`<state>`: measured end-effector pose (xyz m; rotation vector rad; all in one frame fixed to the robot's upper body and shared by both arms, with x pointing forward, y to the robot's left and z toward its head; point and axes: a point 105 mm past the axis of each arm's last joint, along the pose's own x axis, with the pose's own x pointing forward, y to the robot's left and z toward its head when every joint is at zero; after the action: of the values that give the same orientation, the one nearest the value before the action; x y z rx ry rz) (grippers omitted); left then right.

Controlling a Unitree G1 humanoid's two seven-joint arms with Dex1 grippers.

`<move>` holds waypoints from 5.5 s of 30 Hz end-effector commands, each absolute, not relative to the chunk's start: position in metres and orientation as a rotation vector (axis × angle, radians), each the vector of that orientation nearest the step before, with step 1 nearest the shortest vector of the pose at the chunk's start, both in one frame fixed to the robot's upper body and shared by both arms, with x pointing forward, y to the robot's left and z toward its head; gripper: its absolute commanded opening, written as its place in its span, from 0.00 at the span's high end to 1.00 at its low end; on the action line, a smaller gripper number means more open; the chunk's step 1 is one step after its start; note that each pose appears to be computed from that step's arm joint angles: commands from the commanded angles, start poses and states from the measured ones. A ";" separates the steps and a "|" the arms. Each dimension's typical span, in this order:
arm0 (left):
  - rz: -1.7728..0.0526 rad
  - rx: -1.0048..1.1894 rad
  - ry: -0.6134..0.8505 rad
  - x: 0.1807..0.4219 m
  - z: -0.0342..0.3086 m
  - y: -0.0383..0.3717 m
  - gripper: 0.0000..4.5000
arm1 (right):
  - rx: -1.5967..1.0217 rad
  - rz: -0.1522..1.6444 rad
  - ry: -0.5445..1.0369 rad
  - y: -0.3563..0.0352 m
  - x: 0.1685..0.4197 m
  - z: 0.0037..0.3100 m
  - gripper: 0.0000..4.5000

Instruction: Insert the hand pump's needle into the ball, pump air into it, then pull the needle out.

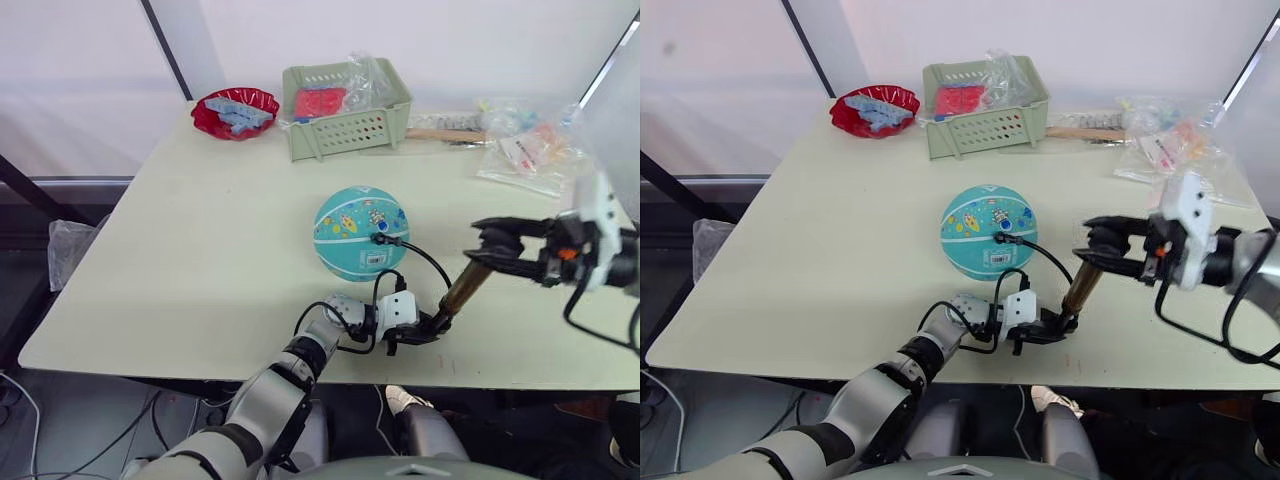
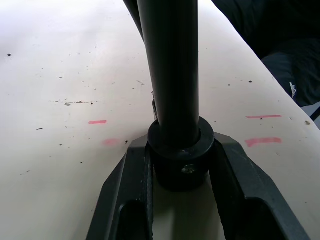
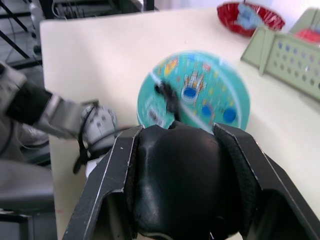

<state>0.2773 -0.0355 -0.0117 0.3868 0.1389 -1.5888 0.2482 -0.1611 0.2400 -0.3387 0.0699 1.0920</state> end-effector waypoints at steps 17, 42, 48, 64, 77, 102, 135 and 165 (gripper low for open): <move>-1.601 0.413 0.448 0.248 -0.070 0.003 0.76 | -0.416 1.021 0.088 -0.174 0.241 0.246 0.63; -1.598 0.421 0.442 0.250 -0.069 0.002 0.76 | -0.417 0.986 0.152 -0.165 0.247 0.138 0.63; -1.598 0.424 0.444 0.251 -0.069 0.002 0.76 | -0.431 0.988 0.044 -0.172 0.248 0.193 0.63; -1.615 0.427 0.443 0.249 -0.069 0.000 0.76 | -0.416 0.968 -0.088 -0.189 0.229 0.310 0.63; -1.611 0.423 0.443 0.249 -0.069 0.001 0.76 | -0.395 0.975 0.113 -0.185 0.243 0.224 0.63; -1.601 0.419 0.437 0.252 -0.066 -0.001 0.76 | -0.379 1.037 0.087 -0.162 0.244 0.157 0.63; -1.616 0.422 0.448 0.247 -0.070 0.000 0.76 | -0.359 1.083 0.064 -0.168 0.237 0.242 0.63; -1.616 0.427 0.448 0.247 -0.071 -0.001 0.76 | -0.424 1.109 0.043 -0.155 0.236 0.202 0.63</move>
<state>0.2741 -0.0375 -0.0156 0.4005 0.1536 -1.6013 0.2396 -0.1550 0.1730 -0.3907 0.1343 1.1097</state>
